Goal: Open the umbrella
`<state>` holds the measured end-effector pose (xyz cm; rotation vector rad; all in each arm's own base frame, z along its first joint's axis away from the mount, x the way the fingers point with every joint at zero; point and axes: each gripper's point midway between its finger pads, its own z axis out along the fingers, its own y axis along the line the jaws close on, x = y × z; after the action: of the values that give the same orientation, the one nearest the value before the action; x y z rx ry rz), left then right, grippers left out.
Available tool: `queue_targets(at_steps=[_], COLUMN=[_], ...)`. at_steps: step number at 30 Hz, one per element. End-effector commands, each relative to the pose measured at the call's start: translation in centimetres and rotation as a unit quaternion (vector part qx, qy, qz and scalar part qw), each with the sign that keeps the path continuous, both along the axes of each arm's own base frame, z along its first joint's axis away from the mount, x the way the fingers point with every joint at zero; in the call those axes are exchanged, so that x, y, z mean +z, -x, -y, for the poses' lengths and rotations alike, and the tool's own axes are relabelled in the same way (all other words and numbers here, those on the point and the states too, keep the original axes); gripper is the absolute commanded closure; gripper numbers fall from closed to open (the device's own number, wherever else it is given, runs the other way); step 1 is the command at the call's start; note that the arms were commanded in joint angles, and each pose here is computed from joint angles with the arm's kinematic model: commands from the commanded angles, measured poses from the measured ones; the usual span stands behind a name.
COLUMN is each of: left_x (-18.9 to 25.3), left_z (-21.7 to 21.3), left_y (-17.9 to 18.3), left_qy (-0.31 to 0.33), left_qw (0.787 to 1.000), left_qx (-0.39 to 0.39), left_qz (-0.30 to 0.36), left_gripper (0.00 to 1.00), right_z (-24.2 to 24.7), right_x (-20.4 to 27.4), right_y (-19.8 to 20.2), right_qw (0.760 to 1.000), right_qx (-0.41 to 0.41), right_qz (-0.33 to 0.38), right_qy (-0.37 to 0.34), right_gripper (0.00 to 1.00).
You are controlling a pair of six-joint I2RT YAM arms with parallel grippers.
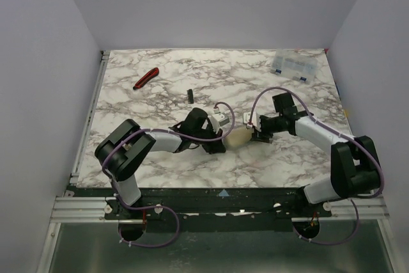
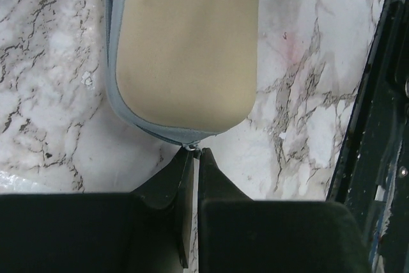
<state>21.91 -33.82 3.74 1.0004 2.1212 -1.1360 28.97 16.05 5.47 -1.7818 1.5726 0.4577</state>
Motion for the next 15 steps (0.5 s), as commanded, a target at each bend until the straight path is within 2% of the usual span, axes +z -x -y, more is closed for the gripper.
queue_targets(at_steps=[1,7,12,14,15], left_x=[0.7,-0.2,0.2,0.4,0.5], left_z=[1.4,1.6,2.0,2.1,2.0], left_y=[1.4,1.1,-1.9,-3.1,-3.6], left_qy=[0.026,0.019,0.027,0.027,0.026], left_qw=[0.998,0.995,0.992,0.992,0.992], left_qx=[-0.013,0.011,0.045,0.057,0.062], left_qz=[-0.063,-0.101,-0.112,-0.108,-0.111], left_gripper=[1.00,1.00,1.00,1.00,1.00], right_z=[4.3,3.9,2.1,1.0,0.6], right_x=[-3.0,-2.3,-2.1,-1.8,-1.6], right_y=[1.4,1.5,2.0,2.7,3.2], right_qw=[0.985,0.970,0.955,0.953,0.953], right_qx=[-0.139,-0.220,-0.272,-0.268,-0.263], right_qz=[-0.066,-0.074,-0.100,-0.128,-0.142], right_qy=[0.076,0.071,0.066,0.053,0.046], right_gripper=[0.65,0.66,0.66,0.63,0.59])
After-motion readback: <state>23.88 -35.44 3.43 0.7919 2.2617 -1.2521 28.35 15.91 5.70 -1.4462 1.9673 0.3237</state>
